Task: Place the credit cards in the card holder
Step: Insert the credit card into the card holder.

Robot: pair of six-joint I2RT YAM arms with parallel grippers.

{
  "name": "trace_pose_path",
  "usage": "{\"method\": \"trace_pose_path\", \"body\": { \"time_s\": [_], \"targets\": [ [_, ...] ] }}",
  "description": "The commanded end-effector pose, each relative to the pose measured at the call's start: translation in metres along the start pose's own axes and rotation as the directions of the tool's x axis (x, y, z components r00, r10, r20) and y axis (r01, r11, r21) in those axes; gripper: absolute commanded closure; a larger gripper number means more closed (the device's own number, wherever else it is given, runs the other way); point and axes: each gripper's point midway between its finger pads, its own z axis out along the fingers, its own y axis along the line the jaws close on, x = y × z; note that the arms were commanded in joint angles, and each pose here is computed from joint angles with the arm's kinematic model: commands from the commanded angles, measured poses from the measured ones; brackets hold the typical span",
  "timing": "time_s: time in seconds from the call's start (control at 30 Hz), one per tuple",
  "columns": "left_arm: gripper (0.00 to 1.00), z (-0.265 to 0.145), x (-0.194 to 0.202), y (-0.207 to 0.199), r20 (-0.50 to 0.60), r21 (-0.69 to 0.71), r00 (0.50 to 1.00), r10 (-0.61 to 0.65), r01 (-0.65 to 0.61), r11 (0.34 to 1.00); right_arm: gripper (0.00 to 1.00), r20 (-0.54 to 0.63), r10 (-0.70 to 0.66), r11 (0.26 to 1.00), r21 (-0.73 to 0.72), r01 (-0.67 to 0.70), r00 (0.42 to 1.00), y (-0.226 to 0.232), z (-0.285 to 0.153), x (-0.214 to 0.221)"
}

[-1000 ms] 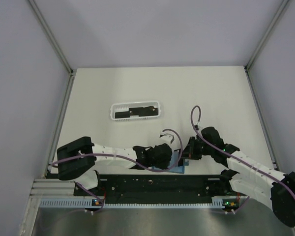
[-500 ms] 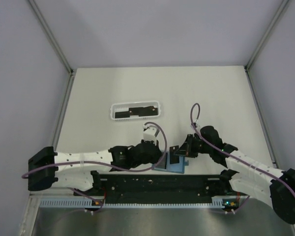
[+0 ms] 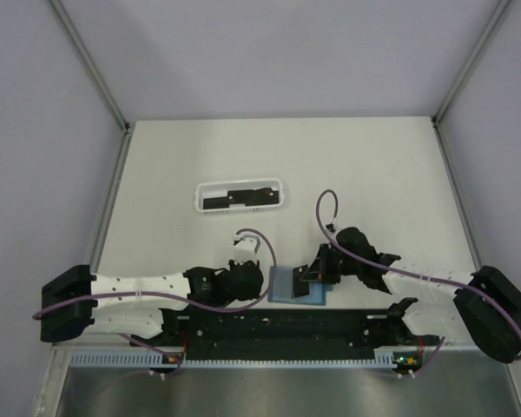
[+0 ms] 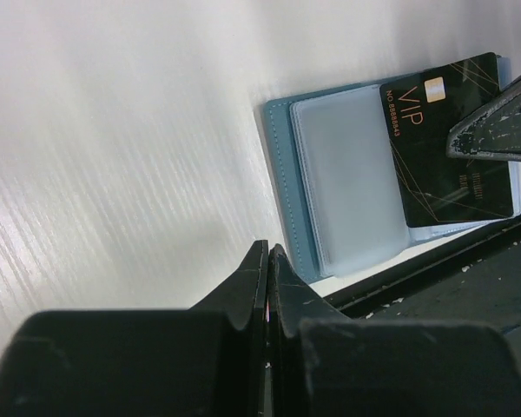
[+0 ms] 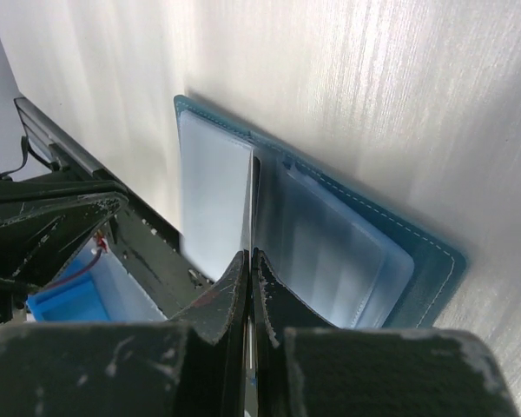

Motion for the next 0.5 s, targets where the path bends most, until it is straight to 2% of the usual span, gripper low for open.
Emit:
{"method": "trace_pose_path", "body": {
  "time_s": [0.0, 0.47],
  "targets": [
    [1.00, 0.002, -0.001, 0.005, 0.016, -0.023, 1.000, -0.022, 0.022, 0.999, 1.00, 0.065, -0.032, 0.996, -0.079, 0.037, 0.997, 0.032, 0.007, -0.019],
    [1.00, 0.023, 0.038, 0.001, -0.132, -0.018, 0.991, 0.020, -0.023, 1.000, 1.00, 0.077, -0.025, 0.999, -0.020, 0.027, 0.997, 0.028, 0.022, -0.012]
  ]
}}
